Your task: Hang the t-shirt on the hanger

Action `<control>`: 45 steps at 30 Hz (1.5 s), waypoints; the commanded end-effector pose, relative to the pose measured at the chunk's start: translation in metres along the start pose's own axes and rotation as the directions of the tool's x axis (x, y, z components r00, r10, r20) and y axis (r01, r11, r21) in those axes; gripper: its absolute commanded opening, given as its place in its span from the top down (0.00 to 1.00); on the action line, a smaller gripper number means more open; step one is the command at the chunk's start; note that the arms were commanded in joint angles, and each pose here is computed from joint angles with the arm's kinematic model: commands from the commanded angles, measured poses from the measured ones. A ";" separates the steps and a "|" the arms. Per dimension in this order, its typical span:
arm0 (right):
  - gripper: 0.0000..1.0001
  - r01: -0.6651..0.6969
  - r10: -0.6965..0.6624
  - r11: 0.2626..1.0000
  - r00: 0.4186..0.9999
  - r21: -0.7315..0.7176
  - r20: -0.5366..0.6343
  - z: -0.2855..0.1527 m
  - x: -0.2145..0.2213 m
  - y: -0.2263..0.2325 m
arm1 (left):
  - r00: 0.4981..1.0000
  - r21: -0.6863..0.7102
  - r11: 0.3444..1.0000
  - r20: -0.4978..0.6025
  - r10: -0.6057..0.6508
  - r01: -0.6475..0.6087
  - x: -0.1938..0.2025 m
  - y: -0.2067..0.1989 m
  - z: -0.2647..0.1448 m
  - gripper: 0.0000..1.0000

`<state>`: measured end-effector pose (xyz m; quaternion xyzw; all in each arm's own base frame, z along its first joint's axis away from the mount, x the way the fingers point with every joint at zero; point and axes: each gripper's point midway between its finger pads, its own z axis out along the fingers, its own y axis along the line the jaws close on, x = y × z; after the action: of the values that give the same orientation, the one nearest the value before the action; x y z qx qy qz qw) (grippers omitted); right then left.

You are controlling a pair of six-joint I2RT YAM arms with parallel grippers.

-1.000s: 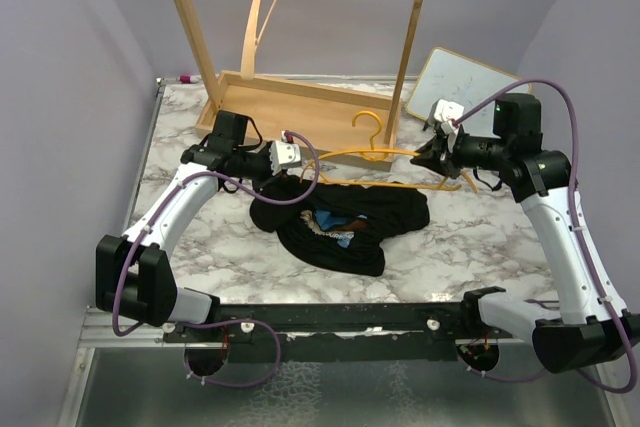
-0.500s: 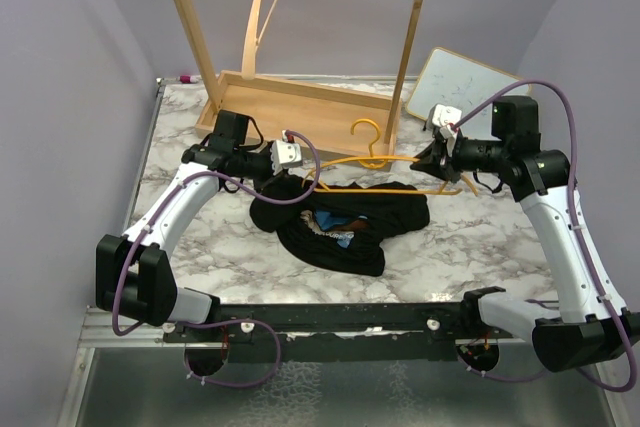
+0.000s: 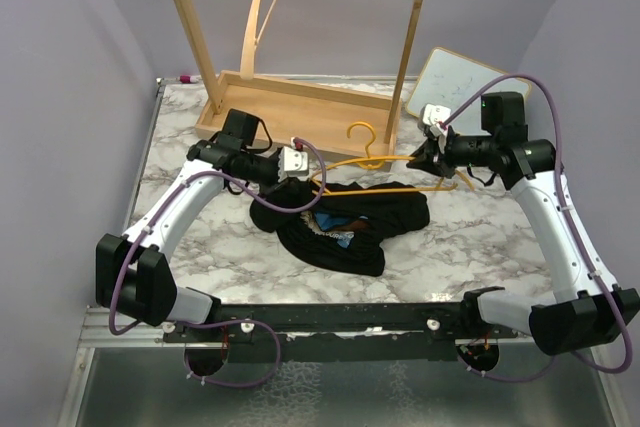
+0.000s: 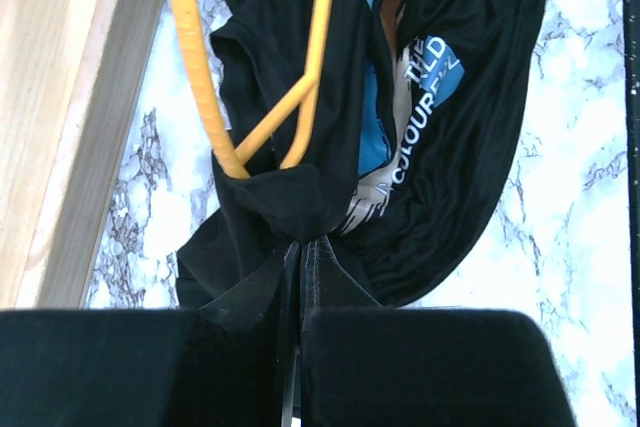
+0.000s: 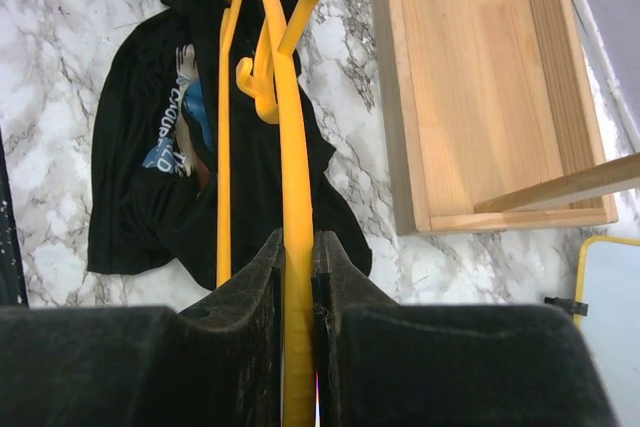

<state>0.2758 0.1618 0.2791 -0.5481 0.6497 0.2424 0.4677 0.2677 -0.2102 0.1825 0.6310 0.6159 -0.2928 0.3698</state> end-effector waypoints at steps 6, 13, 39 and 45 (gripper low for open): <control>0.99 0.155 -0.156 0.987 0.987 0.043 0.031 -0.012 -0.026 -0.014 | 0.999 0.107 0.993 0.006 0.052 -0.053 0.004 -0.026 0.004 1.00; 0.99 0.160 -0.160 0.987 0.986 0.009 0.044 -0.005 -0.020 -0.010 | 0.998 0.091 0.995 0.026 0.049 -0.051 -0.004 -0.016 0.005 1.00; 0.99 0.304 -0.310 0.949 0.949 0.085 0.060 0.014 -0.008 -0.038 | 0.998 0.153 0.988 0.054 -0.021 0.013 -0.021 -0.024 0.001 1.00; 0.99 0.313 -0.315 0.949 0.945 0.041 0.090 0.023 -0.004 -0.034 | 0.999 0.064 0.998 0.052 -0.011 0.007 -0.027 0.002 0.003 1.00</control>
<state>0.3105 0.1652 0.2641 -0.6118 0.5742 0.1802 0.5134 0.2517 -0.2176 0.1886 0.6388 0.6073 -0.3351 0.3329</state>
